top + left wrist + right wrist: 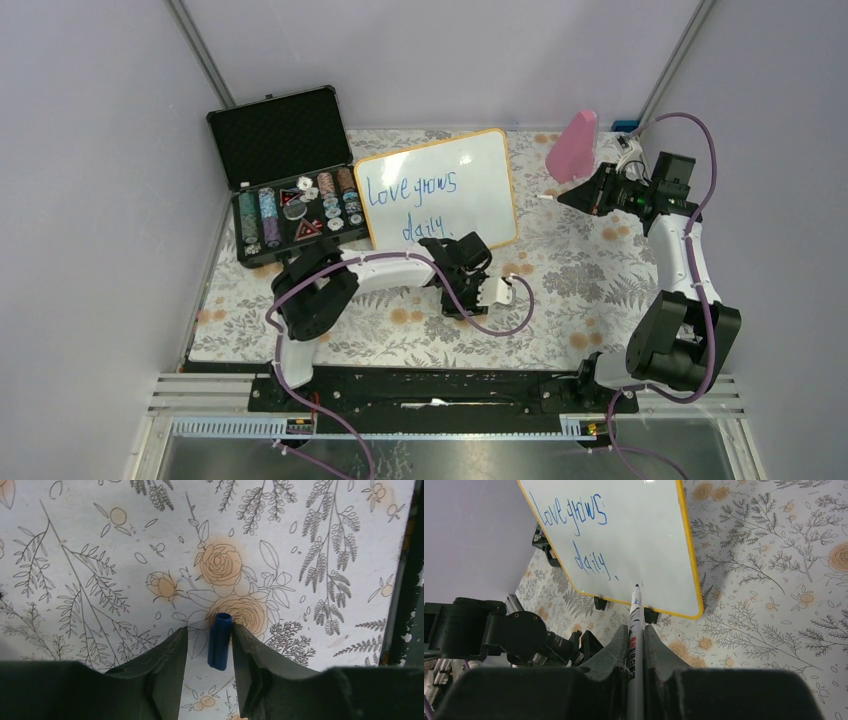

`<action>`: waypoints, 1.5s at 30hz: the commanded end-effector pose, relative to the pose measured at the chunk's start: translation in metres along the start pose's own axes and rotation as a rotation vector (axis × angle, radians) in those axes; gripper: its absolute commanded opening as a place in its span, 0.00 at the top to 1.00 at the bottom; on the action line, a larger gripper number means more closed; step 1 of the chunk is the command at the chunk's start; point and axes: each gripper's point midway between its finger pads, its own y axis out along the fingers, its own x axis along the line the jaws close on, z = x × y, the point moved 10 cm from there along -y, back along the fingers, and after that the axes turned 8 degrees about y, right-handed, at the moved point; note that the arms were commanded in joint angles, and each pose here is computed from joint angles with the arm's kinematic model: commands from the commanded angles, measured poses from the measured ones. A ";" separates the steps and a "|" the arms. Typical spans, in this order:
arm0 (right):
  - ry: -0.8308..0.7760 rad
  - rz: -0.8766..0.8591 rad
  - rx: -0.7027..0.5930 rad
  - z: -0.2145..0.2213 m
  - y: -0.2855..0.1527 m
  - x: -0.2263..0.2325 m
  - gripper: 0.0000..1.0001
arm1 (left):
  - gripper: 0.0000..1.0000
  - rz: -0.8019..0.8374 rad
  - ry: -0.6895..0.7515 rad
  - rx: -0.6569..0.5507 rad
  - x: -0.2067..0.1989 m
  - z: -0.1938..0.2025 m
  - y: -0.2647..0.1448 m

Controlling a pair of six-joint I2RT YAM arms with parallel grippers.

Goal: Write a sentence on the whiteboard
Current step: Close the whiteboard marker.

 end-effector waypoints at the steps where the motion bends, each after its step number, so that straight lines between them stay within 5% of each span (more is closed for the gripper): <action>1: -0.065 -0.038 -0.023 -0.003 -0.006 0.011 1.00 | 0.60 -0.016 0.000 0.040 0.004 0.016 0.007; 29: -0.073 -0.044 -0.023 -0.002 -0.007 0.013 1.00 | 0.60 0.010 -0.040 0.124 -0.008 0.041 -0.005; 45: -0.069 -0.102 -0.018 0.000 -0.007 0.019 1.00 | 1.00 0.008 -0.166 -0.062 -0.006 0.008 -0.031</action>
